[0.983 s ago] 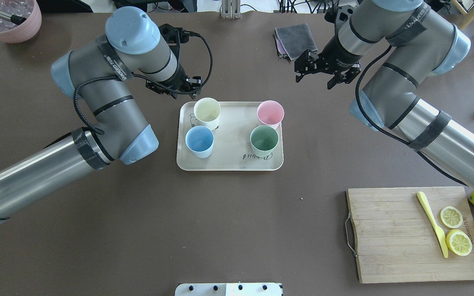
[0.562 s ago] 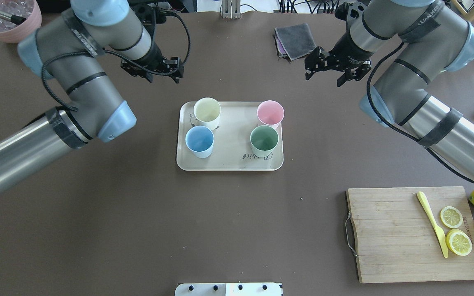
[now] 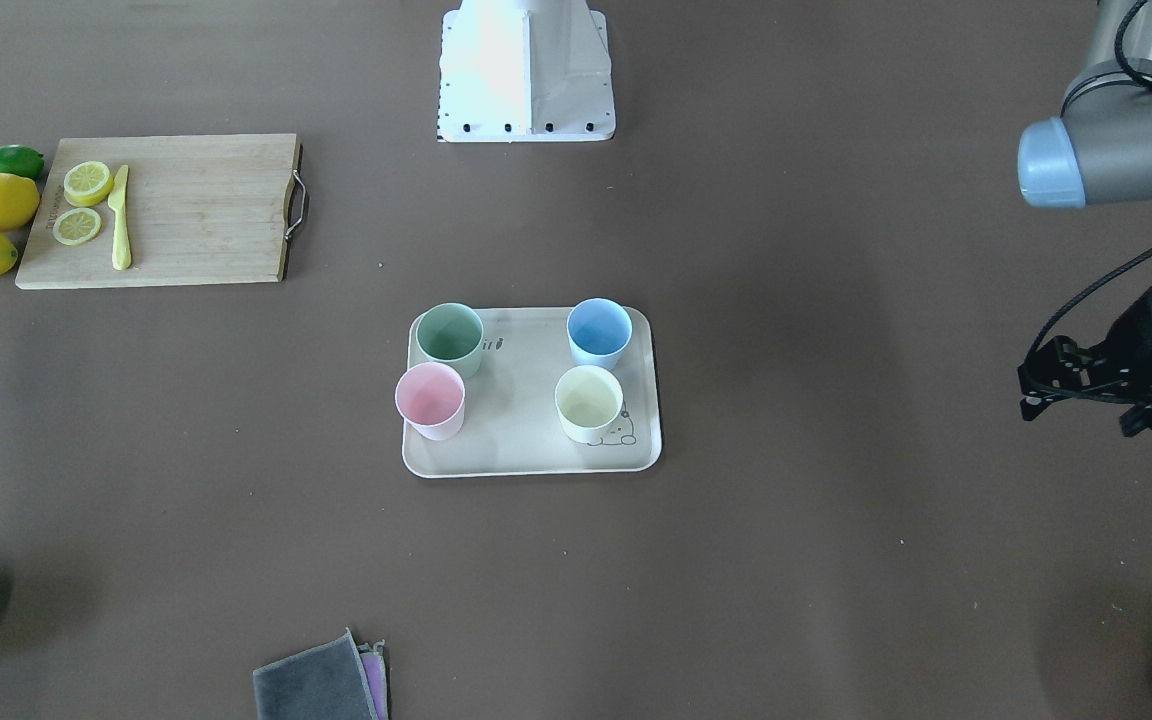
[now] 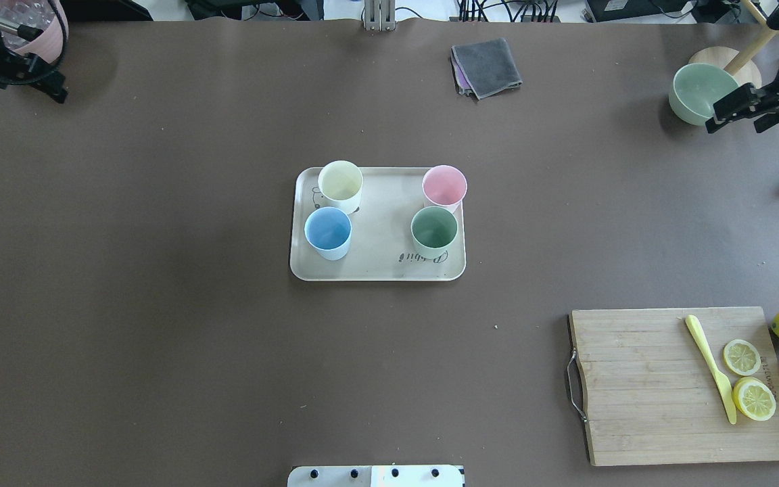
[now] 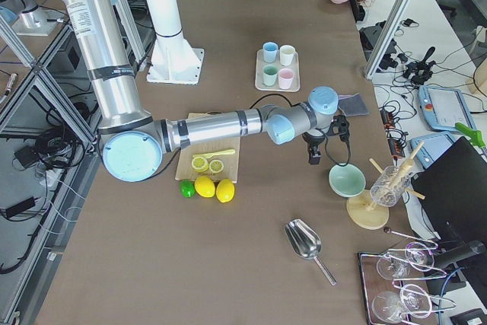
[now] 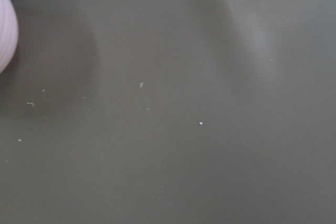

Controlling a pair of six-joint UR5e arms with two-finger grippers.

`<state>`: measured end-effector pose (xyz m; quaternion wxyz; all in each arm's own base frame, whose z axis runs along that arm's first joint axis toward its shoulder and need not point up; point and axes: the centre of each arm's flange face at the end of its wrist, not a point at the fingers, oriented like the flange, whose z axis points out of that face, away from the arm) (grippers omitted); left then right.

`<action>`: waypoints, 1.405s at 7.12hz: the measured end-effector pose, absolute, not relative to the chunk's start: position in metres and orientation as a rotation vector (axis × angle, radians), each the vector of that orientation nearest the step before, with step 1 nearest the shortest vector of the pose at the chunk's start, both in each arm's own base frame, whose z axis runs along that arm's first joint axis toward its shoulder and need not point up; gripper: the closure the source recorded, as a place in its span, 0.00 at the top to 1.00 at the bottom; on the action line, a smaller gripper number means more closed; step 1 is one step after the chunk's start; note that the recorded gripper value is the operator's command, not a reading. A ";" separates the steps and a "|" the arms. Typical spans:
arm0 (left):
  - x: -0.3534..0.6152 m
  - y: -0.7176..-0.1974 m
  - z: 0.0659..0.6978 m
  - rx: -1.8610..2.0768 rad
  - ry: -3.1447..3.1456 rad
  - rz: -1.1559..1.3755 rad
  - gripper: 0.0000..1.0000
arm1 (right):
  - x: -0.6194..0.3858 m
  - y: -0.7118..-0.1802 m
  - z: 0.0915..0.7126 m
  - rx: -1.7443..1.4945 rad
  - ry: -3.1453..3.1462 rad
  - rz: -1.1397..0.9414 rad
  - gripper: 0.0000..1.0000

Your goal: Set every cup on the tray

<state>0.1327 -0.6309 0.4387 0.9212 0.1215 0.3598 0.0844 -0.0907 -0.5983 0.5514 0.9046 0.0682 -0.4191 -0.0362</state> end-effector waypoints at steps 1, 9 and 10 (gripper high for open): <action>0.100 -0.619 0.466 0.232 0.750 0.175 0.98 | -0.052 -0.584 0.587 0.152 -0.843 -0.096 1.00; 0.017 -0.523 0.571 0.166 0.758 0.054 0.98 | 0.031 -0.550 0.639 0.163 -0.760 -0.086 1.00; 0.006 -0.523 0.574 0.163 0.756 0.028 0.98 | 0.031 -0.550 0.636 0.167 -0.758 -0.082 1.00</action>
